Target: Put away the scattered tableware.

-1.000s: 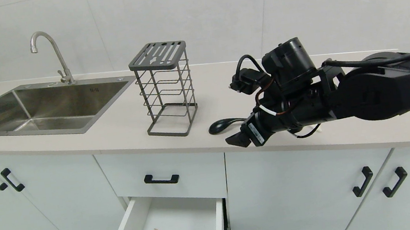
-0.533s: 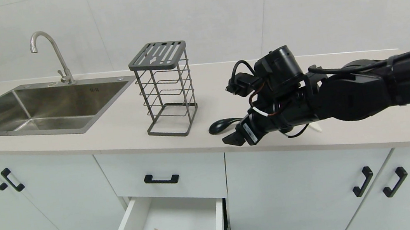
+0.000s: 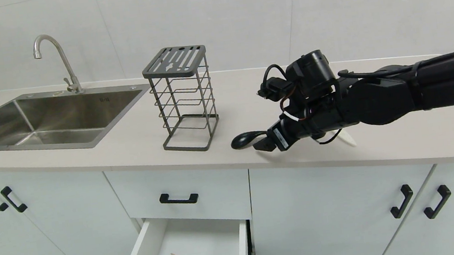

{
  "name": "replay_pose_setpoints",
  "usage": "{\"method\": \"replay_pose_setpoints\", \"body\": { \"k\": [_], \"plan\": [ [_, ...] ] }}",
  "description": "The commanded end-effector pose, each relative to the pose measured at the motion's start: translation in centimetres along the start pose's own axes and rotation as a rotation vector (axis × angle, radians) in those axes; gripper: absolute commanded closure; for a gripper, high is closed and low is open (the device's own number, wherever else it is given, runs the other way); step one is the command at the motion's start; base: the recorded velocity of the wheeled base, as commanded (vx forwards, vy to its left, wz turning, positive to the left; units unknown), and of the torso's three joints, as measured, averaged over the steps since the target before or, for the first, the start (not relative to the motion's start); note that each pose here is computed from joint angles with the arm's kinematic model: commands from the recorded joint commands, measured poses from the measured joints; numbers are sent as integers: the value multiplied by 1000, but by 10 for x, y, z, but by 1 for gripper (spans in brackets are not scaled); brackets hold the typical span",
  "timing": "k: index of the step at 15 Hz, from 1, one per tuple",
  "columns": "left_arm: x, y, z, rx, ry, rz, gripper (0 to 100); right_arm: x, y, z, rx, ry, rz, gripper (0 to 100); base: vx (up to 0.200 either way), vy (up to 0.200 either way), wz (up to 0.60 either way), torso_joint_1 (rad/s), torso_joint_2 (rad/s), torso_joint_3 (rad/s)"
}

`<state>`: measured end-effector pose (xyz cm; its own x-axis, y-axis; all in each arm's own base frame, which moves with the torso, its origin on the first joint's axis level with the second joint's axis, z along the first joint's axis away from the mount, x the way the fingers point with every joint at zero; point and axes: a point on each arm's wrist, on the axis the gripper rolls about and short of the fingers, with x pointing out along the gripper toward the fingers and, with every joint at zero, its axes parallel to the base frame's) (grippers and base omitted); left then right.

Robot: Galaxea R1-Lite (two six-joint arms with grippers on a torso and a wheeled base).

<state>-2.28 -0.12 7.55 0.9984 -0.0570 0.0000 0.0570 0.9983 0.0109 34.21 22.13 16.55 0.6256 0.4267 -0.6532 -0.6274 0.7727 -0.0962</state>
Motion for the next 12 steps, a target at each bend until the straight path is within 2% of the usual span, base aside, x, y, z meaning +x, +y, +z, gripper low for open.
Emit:
{"method": "replay_pose_setpoints", "body": {
  "k": [1, 10, 12],
  "plan": [
    [0, 0, 0, 0, 2, 0, 0, 14, -7, 5, 9, -11, -12, 0, 0, 0, 0, 0, 0, 0],
    [0, 0, 0, 0, 2, 0, 0, 39, -11, 0, 15, 16, -14, 0, 0, 0, 0, 0, 0, 0],
    [0, 0, 0, 0, 2, 0, 0, 46, -13, 8, 21, -32, -21, 0, 0, 0, 0, 0, 0, 0]
  ]
}}
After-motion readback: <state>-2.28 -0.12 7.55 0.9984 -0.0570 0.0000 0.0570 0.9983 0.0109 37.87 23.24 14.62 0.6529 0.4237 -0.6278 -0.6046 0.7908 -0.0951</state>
